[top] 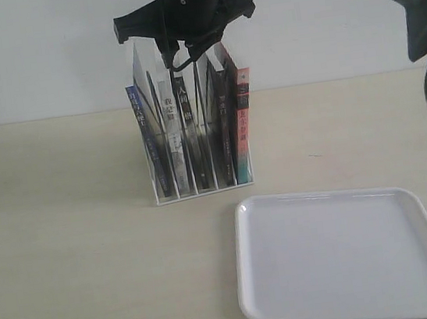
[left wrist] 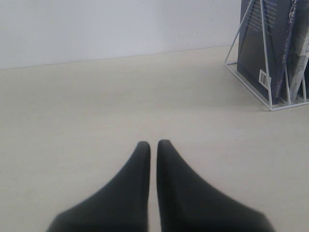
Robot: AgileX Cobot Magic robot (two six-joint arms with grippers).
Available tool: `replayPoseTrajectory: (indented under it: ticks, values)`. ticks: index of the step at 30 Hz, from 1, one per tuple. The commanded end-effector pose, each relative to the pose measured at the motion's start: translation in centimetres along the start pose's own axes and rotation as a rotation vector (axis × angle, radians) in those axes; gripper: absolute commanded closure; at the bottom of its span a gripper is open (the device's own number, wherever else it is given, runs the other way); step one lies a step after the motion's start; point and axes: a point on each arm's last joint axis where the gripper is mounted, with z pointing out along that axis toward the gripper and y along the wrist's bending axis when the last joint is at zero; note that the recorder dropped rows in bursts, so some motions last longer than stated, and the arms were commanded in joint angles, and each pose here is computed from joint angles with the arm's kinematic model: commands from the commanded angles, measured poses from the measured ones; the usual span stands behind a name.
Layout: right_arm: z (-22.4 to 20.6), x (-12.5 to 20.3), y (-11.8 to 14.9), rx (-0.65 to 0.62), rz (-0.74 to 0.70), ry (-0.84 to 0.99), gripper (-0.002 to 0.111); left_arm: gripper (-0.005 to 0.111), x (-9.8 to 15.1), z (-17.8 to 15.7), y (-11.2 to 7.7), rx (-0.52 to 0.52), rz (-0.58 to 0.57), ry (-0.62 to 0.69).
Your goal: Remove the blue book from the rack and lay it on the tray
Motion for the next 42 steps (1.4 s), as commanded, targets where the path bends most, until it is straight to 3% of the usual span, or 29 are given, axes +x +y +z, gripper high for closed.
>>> replayPoseTrajectory:
  ticks: [1,42]
  values:
    - [-0.4,-0.3,-0.2,0.012,-0.006,-0.022,0.07,0.102,-0.3,-0.1,0.0,-0.003,0.001,-0.022]
    - [2.5,0.7,-0.6,0.079,0.01,0.049,0.07,0.102,-0.3,-0.1,0.0,-0.003,0.001,-0.022]
